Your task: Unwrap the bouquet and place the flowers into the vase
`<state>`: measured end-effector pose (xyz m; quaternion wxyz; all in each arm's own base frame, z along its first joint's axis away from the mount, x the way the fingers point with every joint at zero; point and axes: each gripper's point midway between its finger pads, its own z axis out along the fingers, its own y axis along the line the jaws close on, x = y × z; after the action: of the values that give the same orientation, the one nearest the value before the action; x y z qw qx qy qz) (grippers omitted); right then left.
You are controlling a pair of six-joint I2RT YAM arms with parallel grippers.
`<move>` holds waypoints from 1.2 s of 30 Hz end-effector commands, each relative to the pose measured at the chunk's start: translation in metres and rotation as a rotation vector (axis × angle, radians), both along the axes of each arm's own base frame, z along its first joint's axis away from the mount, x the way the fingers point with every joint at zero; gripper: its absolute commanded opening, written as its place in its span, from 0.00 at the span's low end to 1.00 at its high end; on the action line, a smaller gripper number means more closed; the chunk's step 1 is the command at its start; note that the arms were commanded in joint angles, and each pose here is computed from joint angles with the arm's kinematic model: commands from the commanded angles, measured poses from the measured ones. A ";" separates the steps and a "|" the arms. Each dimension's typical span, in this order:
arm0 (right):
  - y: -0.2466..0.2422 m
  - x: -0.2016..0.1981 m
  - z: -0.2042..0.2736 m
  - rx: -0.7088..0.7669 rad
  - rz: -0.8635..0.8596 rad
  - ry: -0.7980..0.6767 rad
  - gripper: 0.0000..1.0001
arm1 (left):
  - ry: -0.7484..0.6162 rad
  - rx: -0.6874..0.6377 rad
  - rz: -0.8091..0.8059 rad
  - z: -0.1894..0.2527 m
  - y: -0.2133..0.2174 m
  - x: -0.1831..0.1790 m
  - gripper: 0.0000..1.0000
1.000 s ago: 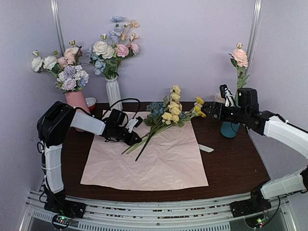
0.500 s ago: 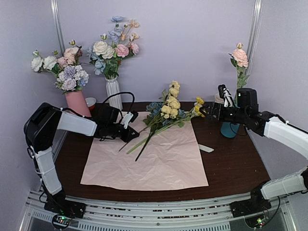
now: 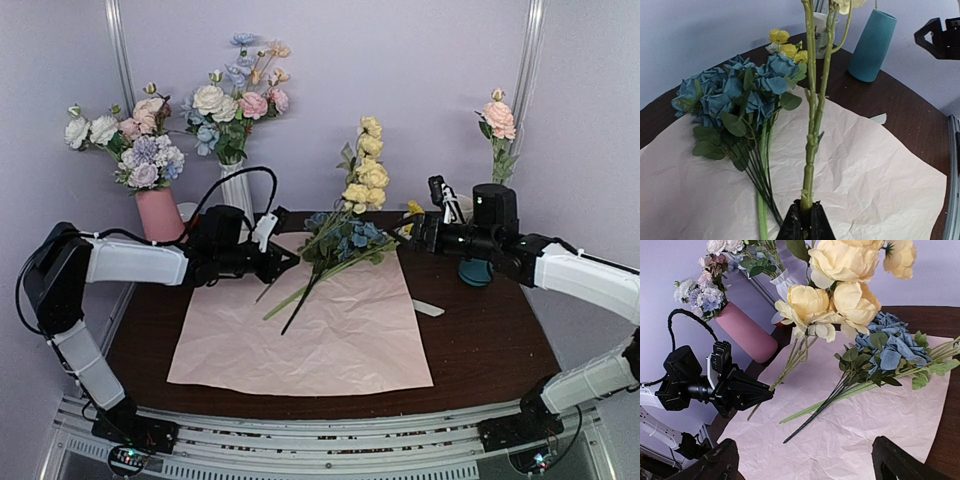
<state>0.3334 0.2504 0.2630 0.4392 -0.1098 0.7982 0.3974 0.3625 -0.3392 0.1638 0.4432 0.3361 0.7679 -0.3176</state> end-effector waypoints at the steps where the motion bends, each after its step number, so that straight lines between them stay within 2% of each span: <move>1: 0.023 0.003 0.011 0.145 0.052 0.014 0.94 | -0.072 -0.116 -0.045 0.040 -0.031 -0.020 0.00; 6: 0.021 0.018 0.012 0.196 -0.022 0.037 0.92 | -0.077 -0.216 -0.105 0.063 -0.061 -0.047 0.00; 10: 0.019 0.022 0.025 0.233 -0.047 0.006 0.92 | -0.081 -0.229 -0.161 0.070 -0.079 -0.065 0.00; 14: 0.010 0.026 0.035 0.254 -0.107 -0.017 0.85 | -0.085 -0.250 -0.187 0.077 -0.088 -0.077 0.00; 18: 0.005 0.026 0.051 0.312 -0.125 -0.055 0.68 | -0.094 -0.270 -0.220 0.080 -0.097 -0.088 0.00; 23: 0.000 0.026 0.061 0.356 -0.151 -0.067 0.37 | -0.104 -0.289 -0.240 0.085 -0.102 -0.094 0.00; 27: -0.001 0.023 0.072 0.383 -0.143 -0.087 0.21 | -0.098 -0.287 -0.244 0.081 -0.103 -0.094 0.00; 34: -0.003 0.022 0.080 0.315 -0.146 -0.113 0.05 | -0.096 -0.282 -0.230 0.077 -0.102 -0.092 0.00; 35: -0.005 0.023 0.083 0.298 -0.154 -0.124 0.04 | -0.099 -0.280 -0.223 0.078 -0.101 -0.092 0.01; 36: -0.008 0.023 0.087 0.277 -0.166 -0.138 0.03 | -0.100 -0.277 -0.214 0.078 -0.100 -0.090 0.07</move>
<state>0.3580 0.2537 0.3176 0.4947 0.0025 0.7219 0.4839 0.2701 -0.4362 0.2185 0.4569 0.3715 0.6779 -0.4400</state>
